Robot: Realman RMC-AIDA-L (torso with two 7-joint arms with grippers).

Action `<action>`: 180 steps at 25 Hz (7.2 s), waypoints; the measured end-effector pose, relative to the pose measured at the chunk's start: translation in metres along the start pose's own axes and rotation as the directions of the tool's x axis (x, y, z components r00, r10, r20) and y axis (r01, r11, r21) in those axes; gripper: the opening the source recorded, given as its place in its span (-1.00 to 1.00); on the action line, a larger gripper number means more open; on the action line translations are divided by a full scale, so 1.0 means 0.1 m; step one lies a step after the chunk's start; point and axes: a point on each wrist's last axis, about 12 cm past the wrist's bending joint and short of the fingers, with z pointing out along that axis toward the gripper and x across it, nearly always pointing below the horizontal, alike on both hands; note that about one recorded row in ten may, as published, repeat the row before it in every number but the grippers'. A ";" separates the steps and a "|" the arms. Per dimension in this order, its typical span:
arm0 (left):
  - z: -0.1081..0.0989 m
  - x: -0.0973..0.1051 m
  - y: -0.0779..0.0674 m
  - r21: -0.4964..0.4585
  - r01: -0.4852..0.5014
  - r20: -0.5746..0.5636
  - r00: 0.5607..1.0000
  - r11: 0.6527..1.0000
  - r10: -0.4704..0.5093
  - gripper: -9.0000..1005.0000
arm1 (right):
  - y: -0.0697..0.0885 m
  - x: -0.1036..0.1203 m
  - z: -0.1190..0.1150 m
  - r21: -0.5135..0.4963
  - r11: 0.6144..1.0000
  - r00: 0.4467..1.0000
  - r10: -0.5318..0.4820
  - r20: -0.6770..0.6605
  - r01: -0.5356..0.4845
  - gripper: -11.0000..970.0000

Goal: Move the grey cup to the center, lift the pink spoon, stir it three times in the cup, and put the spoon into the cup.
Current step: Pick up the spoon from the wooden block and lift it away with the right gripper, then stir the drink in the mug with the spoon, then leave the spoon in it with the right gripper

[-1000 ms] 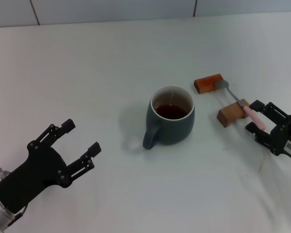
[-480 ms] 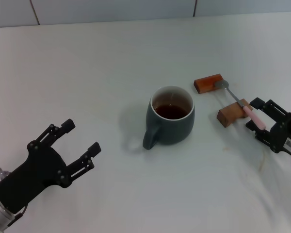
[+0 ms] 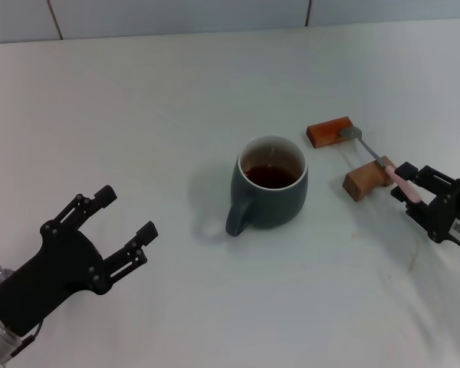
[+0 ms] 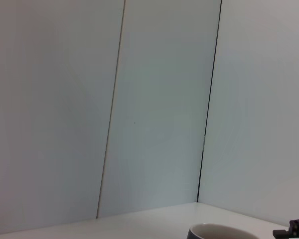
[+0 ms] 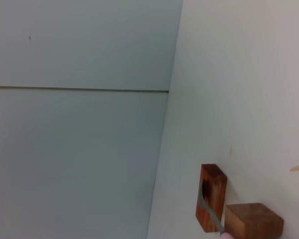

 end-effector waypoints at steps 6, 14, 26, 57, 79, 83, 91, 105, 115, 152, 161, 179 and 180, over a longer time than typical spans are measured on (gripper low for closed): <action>0.00 0.00 0.00 -0.001 0.001 0.002 1.000 1.000 -0.001 0.68 | 0.00 0.00 0.00 -0.001 1.000 1.000 0.000 0.002 0.000 -0.16; 0.00 0.00 -0.01 -0.003 0.003 0.003 1.000 1.000 -0.003 0.68 | 0.00 0.00 0.01 -0.008 1.000 1.000 0.000 0.026 0.000 -0.53; -0.04 0.01 0.00 -0.020 -0.003 0.003 1.000 1.000 0.003 0.68 | 0.27 0.23 0.19 -0.192 0.790 0.810 -0.545 0.217 0.583 -0.75; -0.03 0.10 -0.06 0.118 -0.054 -0.115 0.991 0.992 0.068 0.68 | 2.74 -0.39 0.88 -0.668 0.158 -0.212 -0.874 -0.438 0.727 -0.75; -0.01 0.10 0.00 0.115 -0.062 -0.136 0.988 0.991 0.077 0.68 | 3.43 0.22 1.64 -0.699 -0.036 -0.616 -0.507 -0.602 0.714 -0.75; 0.00 0.10 0.00 0.112 -0.061 -0.134 0.988 0.992 0.076 0.68 | 3.35 0.36 1.78 -0.708 -0.062 -0.654 -0.445 -0.611 0.704 -0.75; 0.00 0.09 0.02 0.092 -0.062 -0.128 0.989 0.994 0.073 0.68 | 3.19 0.59 1.99 -0.744 -0.089 -0.715 -0.370 -0.593 0.663 -0.75; 0.00 0.10 0.02 0.085 -0.058 -0.132 0.989 0.995 0.069 0.69 | 3.19 0.71 2.15 -0.736 -0.157 -0.735 -0.339 -0.587 0.659 -0.75; 0.00 0.10 0.02 0.086 -0.059 -0.132 0.989 0.995 0.070 0.69 | 3.18 0.78 2.08 -0.758 -0.099 -0.750 -0.273 -0.602 0.644 -0.75; -0.01 0.09 0.04 0.083 -0.063 -0.131 0.989 0.995 0.074 0.68 | 3.18 0.89 2.14 -0.764 -0.126 -0.769 -0.224 -0.599 0.632 -0.73; -0.02 0.08 0.05 0.080 -0.065 -0.131 0.989 0.995 0.075 0.68 | 3.22 0.93 2.21 -0.751 -0.176 -0.760 -0.309 -0.572 0.637 -0.73; -0.05 0.03 0.09 0.058 -0.069 -0.100 0.992 0.996 0.074 0.68 | 3.00 0.82 2.02 -0.733 -0.114 -0.724 -0.315 -0.613 0.670 -0.72; -0.05 0.03 0.09 0.062 -0.069 -0.103 0.992 0.996 0.075 0.68 | 3.00 0.82 2.02 -0.733 -0.114 -0.724 -0.315 -0.613 0.670 -0.66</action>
